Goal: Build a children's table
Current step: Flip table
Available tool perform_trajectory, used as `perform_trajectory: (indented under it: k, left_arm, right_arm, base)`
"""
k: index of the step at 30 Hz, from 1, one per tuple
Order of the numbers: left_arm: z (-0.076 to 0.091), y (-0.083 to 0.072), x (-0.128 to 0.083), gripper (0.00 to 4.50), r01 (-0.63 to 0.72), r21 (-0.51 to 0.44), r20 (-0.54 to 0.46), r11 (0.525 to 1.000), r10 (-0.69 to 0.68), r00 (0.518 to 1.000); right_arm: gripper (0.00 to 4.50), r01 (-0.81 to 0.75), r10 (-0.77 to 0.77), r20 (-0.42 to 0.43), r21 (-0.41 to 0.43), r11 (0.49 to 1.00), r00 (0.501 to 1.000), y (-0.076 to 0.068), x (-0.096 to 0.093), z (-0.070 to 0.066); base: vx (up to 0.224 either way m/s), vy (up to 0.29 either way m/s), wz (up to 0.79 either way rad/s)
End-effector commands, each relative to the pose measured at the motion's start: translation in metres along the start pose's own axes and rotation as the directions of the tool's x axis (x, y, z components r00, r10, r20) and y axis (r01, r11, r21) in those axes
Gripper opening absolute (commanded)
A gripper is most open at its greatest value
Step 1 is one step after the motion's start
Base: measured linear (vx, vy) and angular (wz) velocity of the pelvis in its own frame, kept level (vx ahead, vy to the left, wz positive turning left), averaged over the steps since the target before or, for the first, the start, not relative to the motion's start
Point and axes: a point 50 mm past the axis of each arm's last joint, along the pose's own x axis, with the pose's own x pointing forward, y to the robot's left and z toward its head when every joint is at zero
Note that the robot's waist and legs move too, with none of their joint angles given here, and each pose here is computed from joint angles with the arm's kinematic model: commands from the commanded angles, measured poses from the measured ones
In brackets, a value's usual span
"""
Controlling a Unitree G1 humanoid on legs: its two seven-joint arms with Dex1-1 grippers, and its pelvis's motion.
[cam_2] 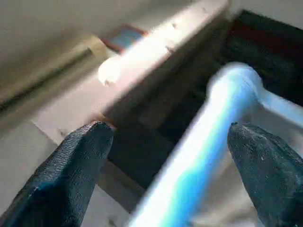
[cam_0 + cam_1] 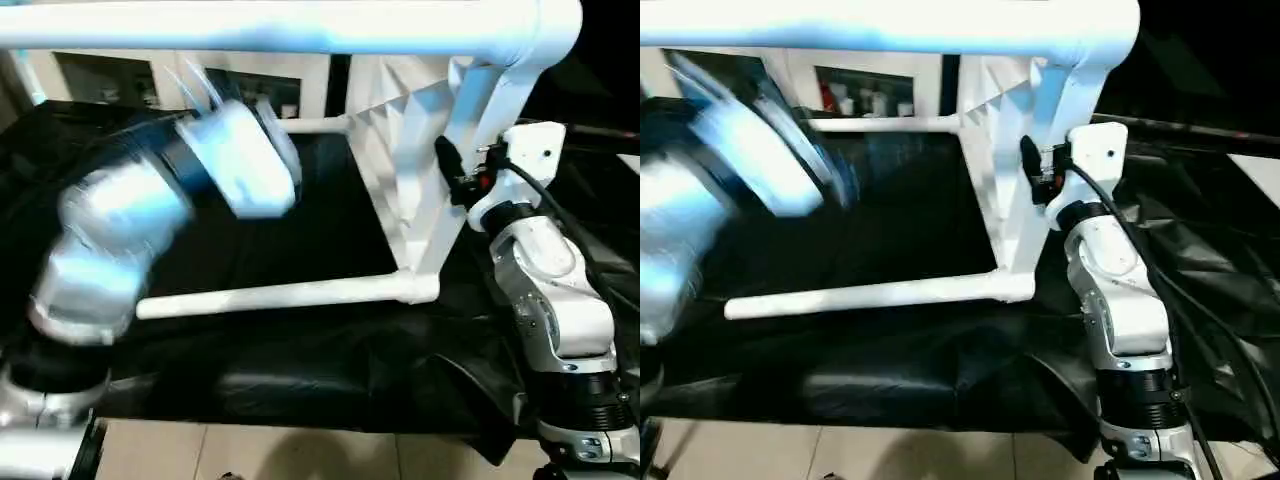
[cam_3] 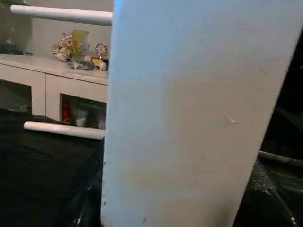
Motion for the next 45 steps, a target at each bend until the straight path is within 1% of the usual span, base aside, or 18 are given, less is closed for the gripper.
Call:
perform_trajectory:
  k: [1, 2, 3, 4, 5, 7, 9, 15, 20, 21, 23, 28, 29, 32, 33, 36, 42, 45]
  left_arm:
    - [0.003, 0.002, 0.002, 4.50, -0.015, 0.021, 0.007, 1.000, 0.015, 1.000]
    - [0.002, 0.006, 0.001, 4.50, -0.036, 0.066, -0.010, 0.997, 0.037, 0.999]
    - [-0.007, 0.011, -0.002, 4.50, -0.043, 0.142, -0.078, 0.989, 0.055, 0.995]
    - [-0.015, 0.012, -0.006, 4.50, -0.030, 0.172, -0.117, 0.985, 0.051, 0.992]
    - [-0.015, 0.012, -0.006, 4.50, -0.030, 0.174, -0.118, 0.984, 0.051, 0.992]
    - [-0.033, 0.013, -0.020, 4.50, 0.013, 0.272, -0.232, 0.962, 0.053, 0.971]
    - [-0.041, 0.014, -0.029, 4.50, 0.029, 0.323, -0.292, 0.946, 0.070, 0.954]
    - [-0.052, 0.020, -0.042, 4.50, 0.033, 0.380, -0.376, 0.925, 0.121, 0.919]
    - [-0.053, 0.028, -0.044, 4.50, -0.025, 0.428, -0.370, 0.904, 0.200, 0.907]
    - [-0.052, 0.029, -0.044, 4.50, -0.036, 0.428, -0.362, 0.903, 0.208, 0.909]
    - [-0.049, 0.028, -0.043, 4.16, -0.068, 0.412, -0.338, 0.909, 0.222, 0.915]
    - [-0.044, 0.023, -0.040, 4.03, -0.097, 0.390, -0.300, 0.916, 0.225, 0.927]
    - [-0.042, 0.020, -0.039, 3.77, -0.101, 0.363, -0.288, 0.926, 0.215, 0.933]
    - [-0.038, 0.015, -0.036, 3.68, -0.094, 0.331, -0.264, 0.939, 0.188, 0.946]
    - [-0.039, 0.012, -0.036, 3.39, -0.086, 0.303, -0.272, 0.949, 0.173, 0.947]
    - [-0.040, 0.011, -0.036, 3.38, -0.086, 0.291, -0.276, 0.953, 0.169, 0.946]
    - [-0.044, 0.013, -0.037, 3.03, -0.157, 0.221, -0.307, 0.962, 0.222, 0.926]
    - [-0.048, 0.018, -0.039, 2.96, -0.255, 0.163, -0.332, 0.953, 0.296, 0.896]
  right_arm:
    - [1.96, -0.006, 0.007, -0.144, 0.006, 1.000, 0.990, 0.000, -0.004, -0.029]
    - [1.96, -0.007, 0.008, -0.144, 0.006, 1.000, 0.990, 0.000, -0.003, -0.029]
    - [1.96, -0.008, 0.009, -0.142, 0.006, 1.000, 0.990, 0.000, -0.002, -0.028]
    - [1.96, -0.010, 0.011, -0.140, 0.007, 1.000, 0.990, 0.001, -0.001, -0.027]
    - [1.96, -0.011, 0.011, -0.140, 0.007, 1.000, 0.990, 0.001, -0.001, -0.027]
    - [1.96, -0.017, 0.018, -0.135, 0.009, 1.000, 0.991, 0.003, 0.000, -0.026]
    - [1.95, -0.020, 0.021, -0.134, 0.009, 1.000, 0.991, 0.004, 0.000, -0.026]
    - [1.95, -0.030, 0.031, -0.135, 0.010, 1.000, 0.990, 0.006, -0.001, -0.026]
    - [1.95, -0.034, 0.034, -0.135, 0.004, 0.999, 0.990, 0.006, 0.000, -0.025]
    - [1.95, -0.034, 0.034, -0.135, 0.004, 0.999, 0.990, 0.006, 0.000, -0.025]
    - [1.95, -0.035, 0.035, -0.135, 0.002, 0.999, 0.990, 0.006, 0.000, -0.025]
    - [1.95, -0.034, 0.034, -0.136, -0.003, 0.999, 0.990, 0.006, 0.000, -0.025]
    - [1.95, -0.033, 0.031, -0.136, -0.007, 0.999, 0.990, 0.006, 0.000, -0.025]
    - [1.95, -0.028, 0.026, -0.136, -0.011, 1.000, 0.990, 0.005, 0.000, -0.025]
    - [1.95, -0.027, 0.025, -0.136, -0.013, 1.000, 0.990, 0.004, 0.000, -0.025]
    - [1.95, -0.026, 0.024, -0.135, -0.014, 1.000, 0.991, 0.004, 0.000, -0.024]
    - [1.95, -0.058, 0.052, -0.098, -0.060, 0.997, 0.994, 0.002, 0.004, -0.017]
    - [1.95, -0.105, 0.101, -0.045, -0.112, 0.988, 0.994, 0.001, 0.009, -0.005]
  base:
    - [0.000, 0.000, 0.00]
    - [0.000, 0.000, 0.00]
    - [0.000, 0.000, 0.00]
    - [0.000, 0.000, 0.00]
    - [0.000, 0.000, 0.00]
    - [0.000, 0.000, 0.00]
    - [0.000, 0.000, 0.00]
    - [0.000, 0.000, 0.00]
    - [0.000, 0.000, 0.00]
    - [0.000, 0.000, 0.00]
    - [0.000, 0.000, 0.00]
    - [0.000, 0.000, 0.00]
    - [0.000, 0.000, 0.00]
    - [0.000, 0.000, 0.00]
    - [0.000, 0.000, 0.00]
    - [0.000, 0.000, 0.00]
    - [0.000, 0.000, 0.00]
    - [0.000, 0.000, 0.00]
